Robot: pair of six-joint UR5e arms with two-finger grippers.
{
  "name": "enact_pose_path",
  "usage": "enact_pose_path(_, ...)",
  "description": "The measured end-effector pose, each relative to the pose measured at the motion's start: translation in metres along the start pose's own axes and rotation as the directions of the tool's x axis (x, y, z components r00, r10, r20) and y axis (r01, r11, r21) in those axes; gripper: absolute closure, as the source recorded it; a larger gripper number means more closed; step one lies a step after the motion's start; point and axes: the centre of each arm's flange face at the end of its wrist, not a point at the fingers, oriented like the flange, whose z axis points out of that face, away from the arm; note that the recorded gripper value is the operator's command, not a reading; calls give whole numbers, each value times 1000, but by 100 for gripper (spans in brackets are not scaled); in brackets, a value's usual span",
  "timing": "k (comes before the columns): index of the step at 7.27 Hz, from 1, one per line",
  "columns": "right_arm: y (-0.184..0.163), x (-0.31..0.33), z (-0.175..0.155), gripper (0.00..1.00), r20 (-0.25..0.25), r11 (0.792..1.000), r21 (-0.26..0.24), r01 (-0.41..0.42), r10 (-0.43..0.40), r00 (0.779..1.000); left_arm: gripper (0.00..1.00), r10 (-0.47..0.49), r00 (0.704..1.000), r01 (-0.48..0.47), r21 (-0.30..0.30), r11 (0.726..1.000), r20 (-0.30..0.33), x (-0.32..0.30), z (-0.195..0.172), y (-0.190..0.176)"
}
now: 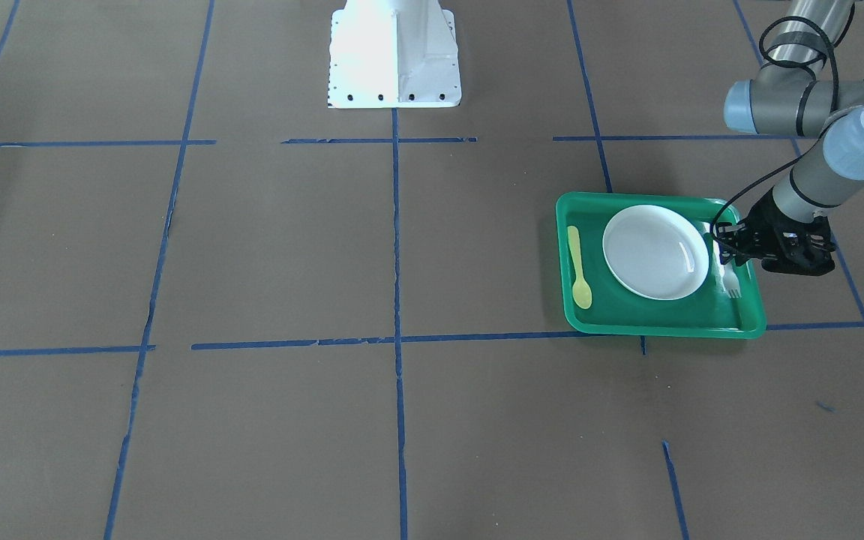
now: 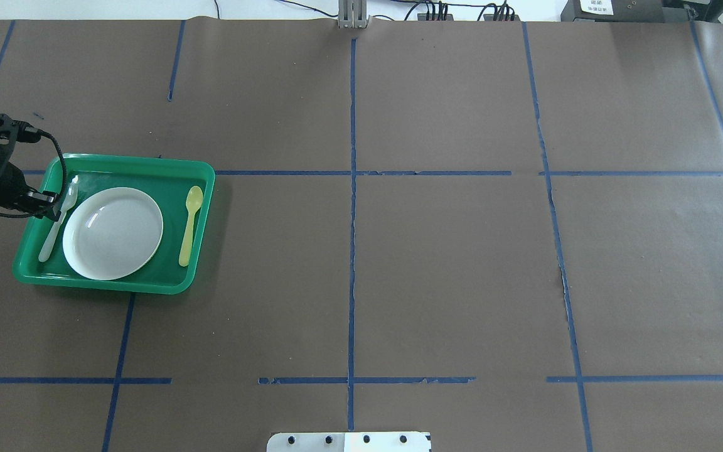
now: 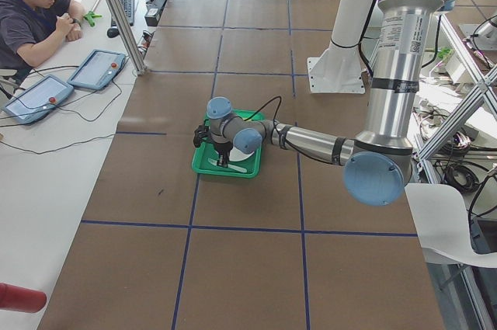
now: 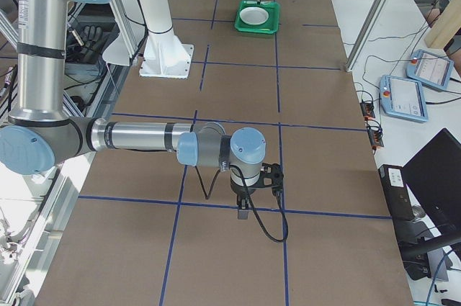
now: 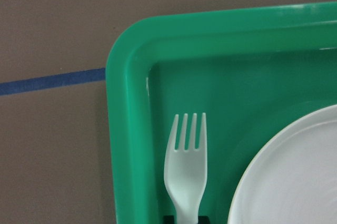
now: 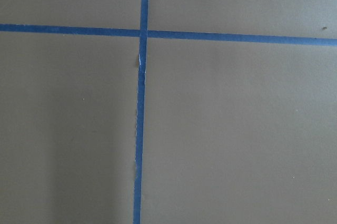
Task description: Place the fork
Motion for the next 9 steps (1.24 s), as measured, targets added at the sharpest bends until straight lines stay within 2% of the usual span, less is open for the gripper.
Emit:
enact_pose_path(2,0,0,0,0,0,1000,0,0,0,1000,0,7,1000,-7,7,1000,-4,2,-4,-2)
enact_pose_path(3,0,0,0,0,0,1000,0,0,0,1000,0,6,1000,-5,30,1000,-12,1,-17,-9)
enact_pose_path(4,0,0,0,0,0,1000,0,0,0,1000,0,30,999,-28,66,997,-24,-4,-43,-16)
enact_pose_path(5,0,0,0,0,0,1000,0,0,0,1000,0,95,995,-92,106,990,-22,-17,-74,-24)
enact_pose_path(6,0,0,0,0,0,1000,0,0,0,1000,0,168,986,-168,132,977,9,-39,-108,-31)
enact_pose_path(8,0,0,0,0,0,1000,0,0,0,1000,0,276,959,-283,135,950,68,-104,-168,-35)
enact_pose_path(9,0,0,0,0,0,1000,-1,0,0,1000,0,267,962,-273,133,953,59,-143,-187,-28)
